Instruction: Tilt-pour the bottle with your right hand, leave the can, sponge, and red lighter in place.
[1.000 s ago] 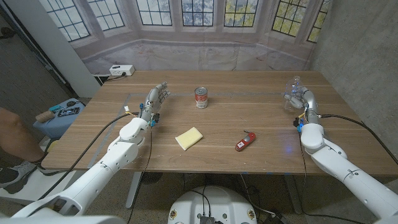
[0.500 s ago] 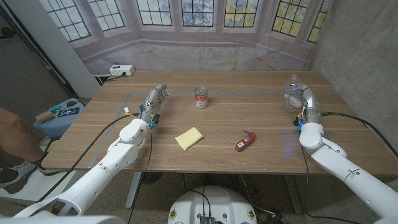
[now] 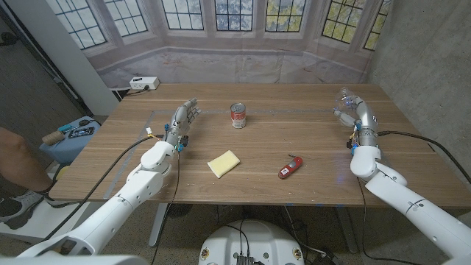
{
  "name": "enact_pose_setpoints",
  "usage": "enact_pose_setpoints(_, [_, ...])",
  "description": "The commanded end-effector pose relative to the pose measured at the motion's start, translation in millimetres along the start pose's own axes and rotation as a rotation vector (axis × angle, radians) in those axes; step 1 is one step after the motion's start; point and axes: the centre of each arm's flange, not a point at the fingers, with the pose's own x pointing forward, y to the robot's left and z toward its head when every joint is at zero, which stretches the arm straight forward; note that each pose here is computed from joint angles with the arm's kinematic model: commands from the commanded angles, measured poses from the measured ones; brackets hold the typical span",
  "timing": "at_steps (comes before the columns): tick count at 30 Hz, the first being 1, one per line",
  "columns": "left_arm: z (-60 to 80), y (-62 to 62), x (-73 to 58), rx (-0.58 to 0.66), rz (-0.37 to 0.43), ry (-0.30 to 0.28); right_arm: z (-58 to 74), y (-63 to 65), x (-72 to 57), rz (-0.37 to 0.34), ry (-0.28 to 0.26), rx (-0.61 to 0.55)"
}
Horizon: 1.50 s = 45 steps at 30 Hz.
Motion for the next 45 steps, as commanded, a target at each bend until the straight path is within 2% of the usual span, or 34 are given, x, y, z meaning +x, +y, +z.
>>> enact_pose_setpoints(1, [-3.8,0.6,-2.0,-0.007,0.004,0.002,12.6,0.8,-0.8,-0.048,-0.057,-0.125])
enact_pose_setpoints(28, [-6.0,2.9,-4.3,-0.011,0.007,0.002,36.0,-2.9,5.7,0.009,-0.174,-0.434])
enact_pose_setpoints(36, [-6.0,0.8,-5.0,-0.007,0.003,0.004,39.2,-2.0,10.8,0.025,-0.216,-0.518])
enact_pose_setpoints(45, [-3.9,-0.5,-4.6,0.000,0.003,0.003,37.8,-2.3,14.4,0.043,-0.238,-0.610])
